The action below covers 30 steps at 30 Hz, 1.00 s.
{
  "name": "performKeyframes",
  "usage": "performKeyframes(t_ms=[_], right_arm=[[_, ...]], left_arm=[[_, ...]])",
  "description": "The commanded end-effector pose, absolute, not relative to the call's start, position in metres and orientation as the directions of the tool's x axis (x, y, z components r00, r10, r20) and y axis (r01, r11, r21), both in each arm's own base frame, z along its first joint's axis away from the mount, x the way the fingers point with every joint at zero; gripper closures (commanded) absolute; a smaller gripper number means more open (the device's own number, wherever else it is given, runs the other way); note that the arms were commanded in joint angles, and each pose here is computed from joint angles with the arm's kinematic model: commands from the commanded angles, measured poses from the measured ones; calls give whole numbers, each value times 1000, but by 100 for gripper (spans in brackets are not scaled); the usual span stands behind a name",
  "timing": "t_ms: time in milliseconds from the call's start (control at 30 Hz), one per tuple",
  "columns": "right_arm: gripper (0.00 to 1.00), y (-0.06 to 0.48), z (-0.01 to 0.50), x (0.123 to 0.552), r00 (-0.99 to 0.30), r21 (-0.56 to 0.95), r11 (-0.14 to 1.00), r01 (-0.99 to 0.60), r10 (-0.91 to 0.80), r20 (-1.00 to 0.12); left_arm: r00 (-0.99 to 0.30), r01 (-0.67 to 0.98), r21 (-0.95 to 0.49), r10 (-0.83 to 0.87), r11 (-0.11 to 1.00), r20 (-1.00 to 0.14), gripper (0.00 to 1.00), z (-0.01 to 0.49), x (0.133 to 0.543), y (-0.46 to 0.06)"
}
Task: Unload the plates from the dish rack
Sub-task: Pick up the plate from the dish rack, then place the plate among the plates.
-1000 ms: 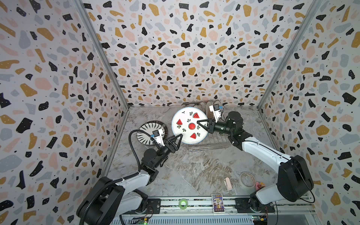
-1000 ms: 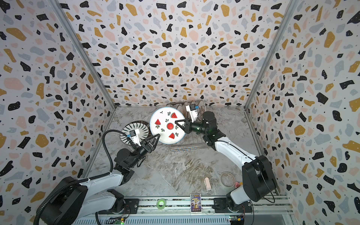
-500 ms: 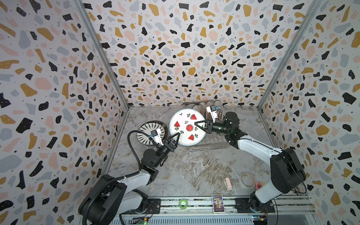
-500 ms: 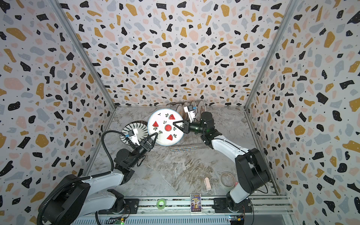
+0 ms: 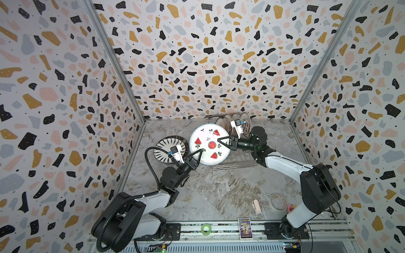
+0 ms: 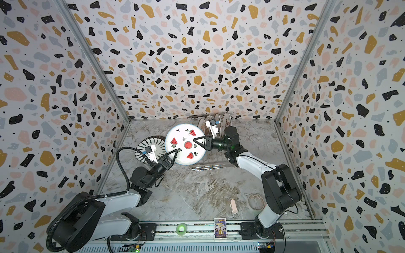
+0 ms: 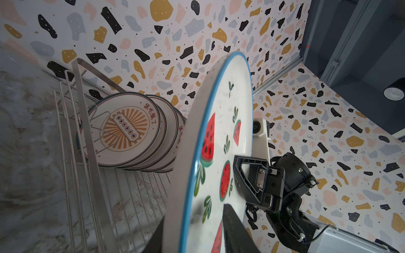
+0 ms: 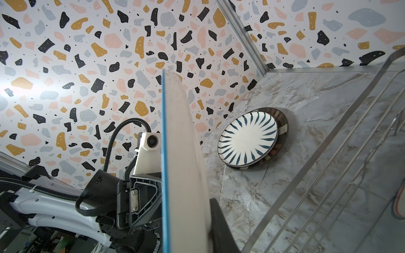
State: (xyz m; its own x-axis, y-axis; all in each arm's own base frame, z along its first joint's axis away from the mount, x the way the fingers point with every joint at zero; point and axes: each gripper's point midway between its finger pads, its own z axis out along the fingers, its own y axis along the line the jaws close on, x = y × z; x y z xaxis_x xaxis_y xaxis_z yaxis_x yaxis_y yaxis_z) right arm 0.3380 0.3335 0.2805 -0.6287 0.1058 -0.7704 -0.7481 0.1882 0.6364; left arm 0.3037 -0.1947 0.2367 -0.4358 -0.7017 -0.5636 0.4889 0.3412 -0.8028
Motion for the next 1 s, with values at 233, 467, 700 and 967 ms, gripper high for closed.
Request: performKeyframes(t_ms=[233,467,700,967], right_arm=[[86,339,314,330,-552,567,122,-815,140,-822],[78,337,307,337,-560,577,148,-803,140,-816],[62,338,298,342,-577,592,172,-787,132,-806],[20,332,292,350,-564,581,259,-772,145,-813]], left_arm=[[-379,596,-758,-739,266,-557,78,276,299,-196],[-404,528,-805,-754,270,-518,93,266,309,-194],[-425,478,-837,-765,264,-484,99,261,314,-193],[-390,421,-879,-830,224,-398,100,267,314,-175]])
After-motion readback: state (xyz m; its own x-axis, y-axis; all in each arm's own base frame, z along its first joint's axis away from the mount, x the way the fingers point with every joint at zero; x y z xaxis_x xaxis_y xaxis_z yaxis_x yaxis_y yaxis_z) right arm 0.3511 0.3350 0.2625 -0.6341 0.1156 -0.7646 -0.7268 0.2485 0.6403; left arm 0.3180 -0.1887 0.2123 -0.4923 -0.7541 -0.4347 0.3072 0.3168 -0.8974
